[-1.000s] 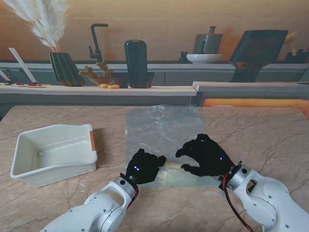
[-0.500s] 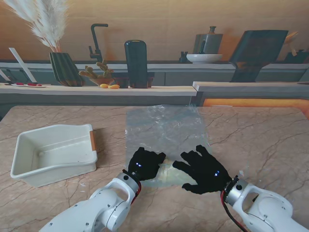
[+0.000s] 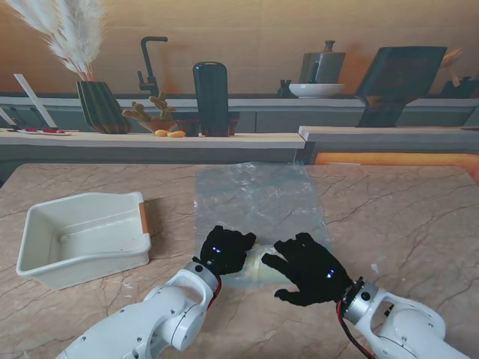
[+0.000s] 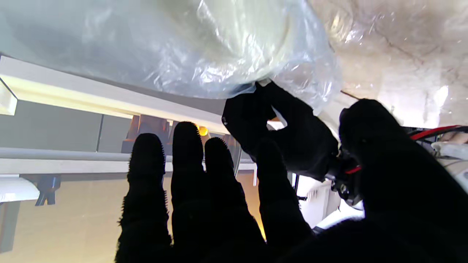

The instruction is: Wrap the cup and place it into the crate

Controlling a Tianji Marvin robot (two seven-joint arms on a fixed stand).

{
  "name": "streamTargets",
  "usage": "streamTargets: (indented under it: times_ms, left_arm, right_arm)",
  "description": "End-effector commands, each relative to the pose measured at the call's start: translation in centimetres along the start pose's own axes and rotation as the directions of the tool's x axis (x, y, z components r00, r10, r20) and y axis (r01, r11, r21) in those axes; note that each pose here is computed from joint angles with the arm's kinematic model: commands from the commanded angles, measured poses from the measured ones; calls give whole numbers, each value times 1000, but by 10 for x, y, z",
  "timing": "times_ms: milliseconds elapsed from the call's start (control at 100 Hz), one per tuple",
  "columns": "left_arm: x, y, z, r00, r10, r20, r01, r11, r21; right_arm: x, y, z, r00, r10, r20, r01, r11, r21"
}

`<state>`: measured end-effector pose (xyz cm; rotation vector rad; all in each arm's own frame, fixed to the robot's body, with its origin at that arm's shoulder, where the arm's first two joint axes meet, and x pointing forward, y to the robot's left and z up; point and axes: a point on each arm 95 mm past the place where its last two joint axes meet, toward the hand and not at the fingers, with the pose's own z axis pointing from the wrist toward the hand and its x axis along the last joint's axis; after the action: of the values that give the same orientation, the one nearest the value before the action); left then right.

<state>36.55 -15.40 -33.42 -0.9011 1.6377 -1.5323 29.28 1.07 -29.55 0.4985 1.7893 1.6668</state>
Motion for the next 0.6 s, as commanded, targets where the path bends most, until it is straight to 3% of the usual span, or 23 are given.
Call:
streamTargets:
  times_ms: [0,190,390,590]
  left_arm:
    - [2,2,1,1000,-7,7,7,1000,-8]
    - [0,3,5,1000,-11,23,12,1000,-21]
    - [0,4,11,999,-22,35,24,999,-34]
    - [1,5,14,999,-28,45,30,998,-47]
  right_arm:
    - [2,-2,0,1000,2,10,-2,1000,4]
    - [-2,-7,2,999,0,45,-1,1000,8]
    - [-1,-7,3,1000,-5,29,4,1000,14]
    - [-4,-11,6,999,-13,40,10,997,74]
